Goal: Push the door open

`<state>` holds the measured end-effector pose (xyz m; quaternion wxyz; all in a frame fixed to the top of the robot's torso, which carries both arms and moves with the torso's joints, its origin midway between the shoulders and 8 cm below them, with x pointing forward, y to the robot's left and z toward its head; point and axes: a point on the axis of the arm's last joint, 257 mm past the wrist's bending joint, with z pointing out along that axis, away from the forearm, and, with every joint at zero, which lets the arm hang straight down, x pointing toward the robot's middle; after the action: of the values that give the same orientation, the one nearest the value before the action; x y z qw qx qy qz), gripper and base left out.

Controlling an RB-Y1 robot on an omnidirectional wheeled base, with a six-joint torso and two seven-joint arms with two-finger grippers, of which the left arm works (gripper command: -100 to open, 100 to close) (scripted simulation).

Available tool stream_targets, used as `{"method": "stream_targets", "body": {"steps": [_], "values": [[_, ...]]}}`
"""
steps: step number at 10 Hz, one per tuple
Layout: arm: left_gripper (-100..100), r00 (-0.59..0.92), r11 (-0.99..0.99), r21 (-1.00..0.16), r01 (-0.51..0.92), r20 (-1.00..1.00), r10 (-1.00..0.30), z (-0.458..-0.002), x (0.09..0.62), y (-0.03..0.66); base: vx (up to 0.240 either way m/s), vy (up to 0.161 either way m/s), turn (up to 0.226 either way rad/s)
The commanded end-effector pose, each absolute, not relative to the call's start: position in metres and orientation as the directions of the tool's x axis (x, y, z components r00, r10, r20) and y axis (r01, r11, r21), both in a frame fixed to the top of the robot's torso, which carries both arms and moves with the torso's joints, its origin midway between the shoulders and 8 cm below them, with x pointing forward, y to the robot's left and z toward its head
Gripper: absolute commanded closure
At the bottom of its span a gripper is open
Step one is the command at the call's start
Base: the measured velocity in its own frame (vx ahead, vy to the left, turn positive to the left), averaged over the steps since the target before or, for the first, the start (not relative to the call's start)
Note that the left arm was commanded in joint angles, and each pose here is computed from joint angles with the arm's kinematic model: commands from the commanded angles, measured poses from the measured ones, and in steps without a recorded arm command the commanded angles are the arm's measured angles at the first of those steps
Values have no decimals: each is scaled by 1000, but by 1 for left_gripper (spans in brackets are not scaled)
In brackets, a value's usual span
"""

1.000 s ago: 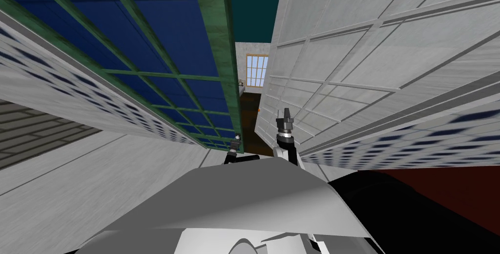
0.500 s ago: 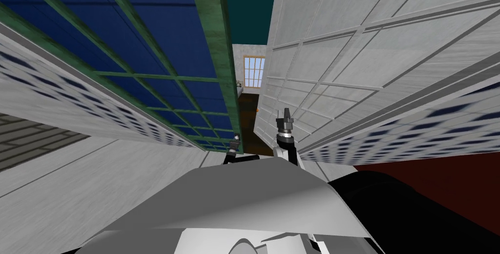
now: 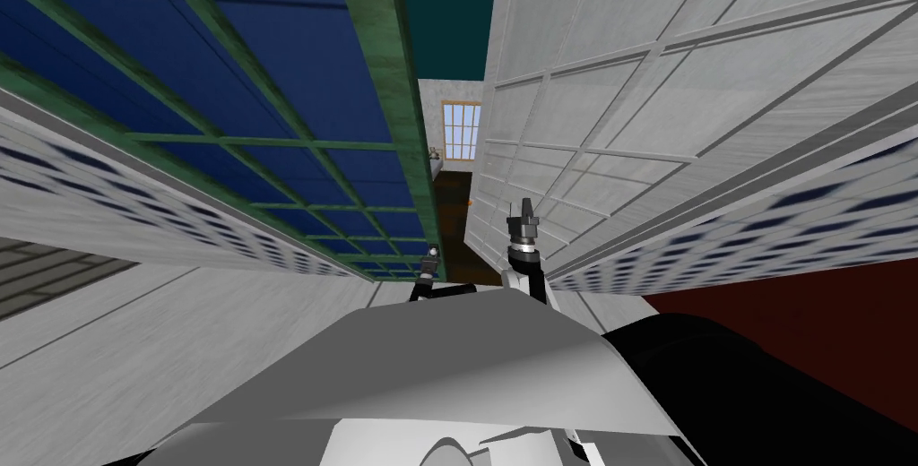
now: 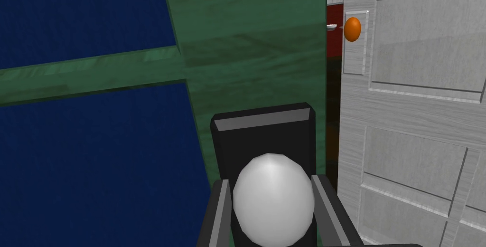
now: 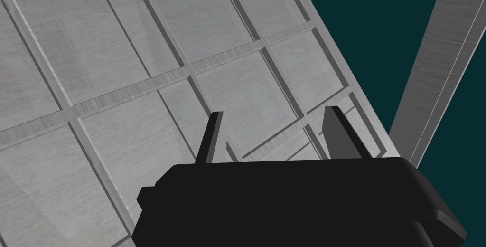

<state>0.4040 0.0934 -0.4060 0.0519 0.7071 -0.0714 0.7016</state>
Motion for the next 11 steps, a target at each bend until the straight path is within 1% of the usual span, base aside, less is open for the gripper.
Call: {"method": "stream_targets", "body": {"steps": [1, 4, 11], "values": [[100, -22, -991, -41, -127, 999, -39, -399, 413, 120, 54, 13, -76], [100, -26, -994, -41, -99, 999, -38, -398, 417, 130, 38, 16, -69], [100, -28, -996, -40, -83, 999, -38, -398, 419, 135, 8, 1, -10]]}}
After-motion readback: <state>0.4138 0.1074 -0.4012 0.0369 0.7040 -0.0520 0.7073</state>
